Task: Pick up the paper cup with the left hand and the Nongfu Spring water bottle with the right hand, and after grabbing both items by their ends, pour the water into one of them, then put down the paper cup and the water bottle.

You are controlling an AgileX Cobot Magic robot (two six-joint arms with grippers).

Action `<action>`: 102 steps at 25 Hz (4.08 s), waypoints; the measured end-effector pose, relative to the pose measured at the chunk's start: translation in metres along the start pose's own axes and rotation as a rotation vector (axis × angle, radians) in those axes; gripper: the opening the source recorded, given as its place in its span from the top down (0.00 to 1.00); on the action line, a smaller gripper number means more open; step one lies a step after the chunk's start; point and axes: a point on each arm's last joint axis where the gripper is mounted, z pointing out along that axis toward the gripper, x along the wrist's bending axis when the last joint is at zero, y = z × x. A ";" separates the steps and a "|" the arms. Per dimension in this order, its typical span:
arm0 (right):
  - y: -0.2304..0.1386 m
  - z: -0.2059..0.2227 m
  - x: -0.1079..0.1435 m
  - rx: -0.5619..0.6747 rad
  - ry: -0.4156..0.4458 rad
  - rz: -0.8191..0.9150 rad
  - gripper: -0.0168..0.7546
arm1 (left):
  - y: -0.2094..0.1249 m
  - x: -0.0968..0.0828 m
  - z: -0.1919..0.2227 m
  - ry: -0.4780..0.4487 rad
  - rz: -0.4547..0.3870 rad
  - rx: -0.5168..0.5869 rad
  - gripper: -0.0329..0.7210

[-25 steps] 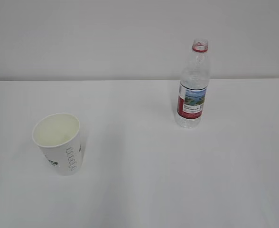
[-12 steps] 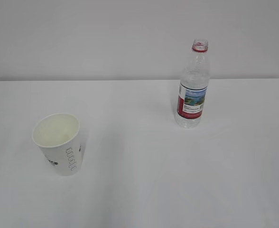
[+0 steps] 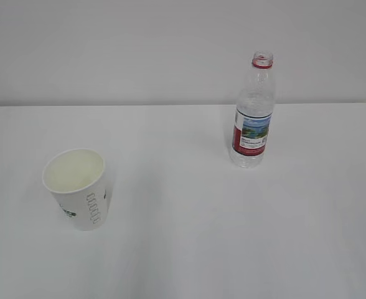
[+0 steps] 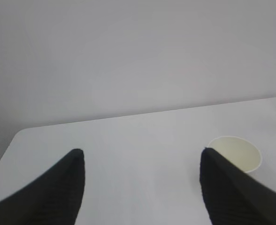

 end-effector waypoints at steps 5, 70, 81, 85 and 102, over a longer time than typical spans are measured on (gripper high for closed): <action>0.001 0.000 0.000 -0.006 0.000 0.000 0.26 | 0.000 0.000 0.000 0.001 0.003 0.000 0.22; 0.054 0.169 0.005 -0.123 0.018 -0.097 0.26 | 0.043 0.003 0.172 0.011 0.042 -0.161 0.25; 0.031 0.214 0.008 -0.127 0.027 -0.096 0.26 | -0.005 0.001 0.231 0.002 0.024 -0.058 0.26; 0.007 0.220 0.009 -0.111 0.032 -0.093 0.26 | -0.028 0.000 0.230 0.011 0.009 -0.086 0.26; -0.088 0.201 0.028 -0.034 0.204 -0.068 0.26 | -0.127 -0.013 0.188 -0.086 -0.006 -0.010 0.28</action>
